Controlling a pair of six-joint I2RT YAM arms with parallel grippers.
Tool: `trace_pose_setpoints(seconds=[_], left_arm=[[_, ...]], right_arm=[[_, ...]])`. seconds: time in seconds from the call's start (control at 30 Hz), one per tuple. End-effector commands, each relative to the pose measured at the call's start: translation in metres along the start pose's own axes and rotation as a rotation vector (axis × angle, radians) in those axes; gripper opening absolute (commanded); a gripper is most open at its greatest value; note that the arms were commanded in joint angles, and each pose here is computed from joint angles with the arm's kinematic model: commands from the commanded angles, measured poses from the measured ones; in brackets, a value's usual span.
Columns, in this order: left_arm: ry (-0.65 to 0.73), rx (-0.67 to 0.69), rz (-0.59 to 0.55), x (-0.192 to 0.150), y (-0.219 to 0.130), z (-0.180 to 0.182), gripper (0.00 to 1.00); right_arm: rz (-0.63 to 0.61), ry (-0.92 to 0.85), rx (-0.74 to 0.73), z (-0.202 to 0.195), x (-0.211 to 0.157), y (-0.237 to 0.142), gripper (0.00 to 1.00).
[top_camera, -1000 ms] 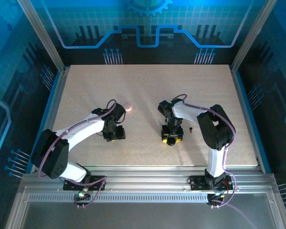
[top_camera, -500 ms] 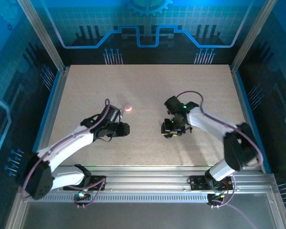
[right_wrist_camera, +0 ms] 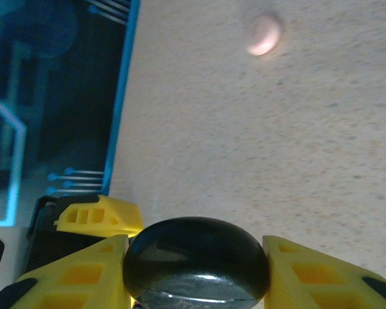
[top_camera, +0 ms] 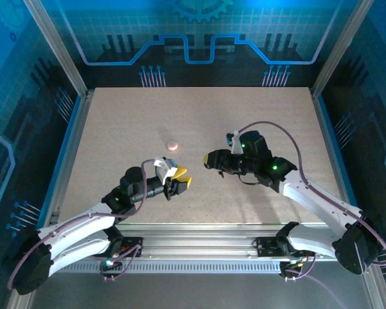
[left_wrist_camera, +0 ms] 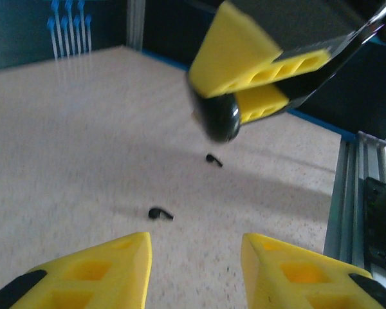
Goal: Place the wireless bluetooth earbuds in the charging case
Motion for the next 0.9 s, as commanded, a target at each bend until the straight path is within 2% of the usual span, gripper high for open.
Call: trace_pose_setpoints(seconds=[0.0,0.2,0.53,0.87], left_arm=[[0.153,-0.115,-0.116,0.025,0.002,-0.024,0.42],[0.139,-0.167,-0.154,0.027,0.013,-0.036,0.43],[0.078,-0.050,-0.250,0.041,0.015,-0.022,0.44],[0.042,0.009,-0.274,0.048,0.014,-0.014,0.44]], right_arm=[[-0.066,-0.020,0.118,0.032,0.008,-0.002,0.44],[-0.081,-0.014,0.148,0.039,0.000,0.007,0.46],[-0.066,-0.031,0.162,0.049,-0.008,0.012,0.46],[-0.070,-0.032,0.172,0.052,-0.010,0.013,0.46]])
Point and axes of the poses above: each hand's point on the last joint's axis, 136 mm out from that joint toward the fingers, its own y axis out along the fingers, its own z axis along the line the jaws close on, x = y × z, the point moved 2 cm from there along -y, back along the fingers, and after that the axes turned 12 degrees about -y, right-handed, at the moved point
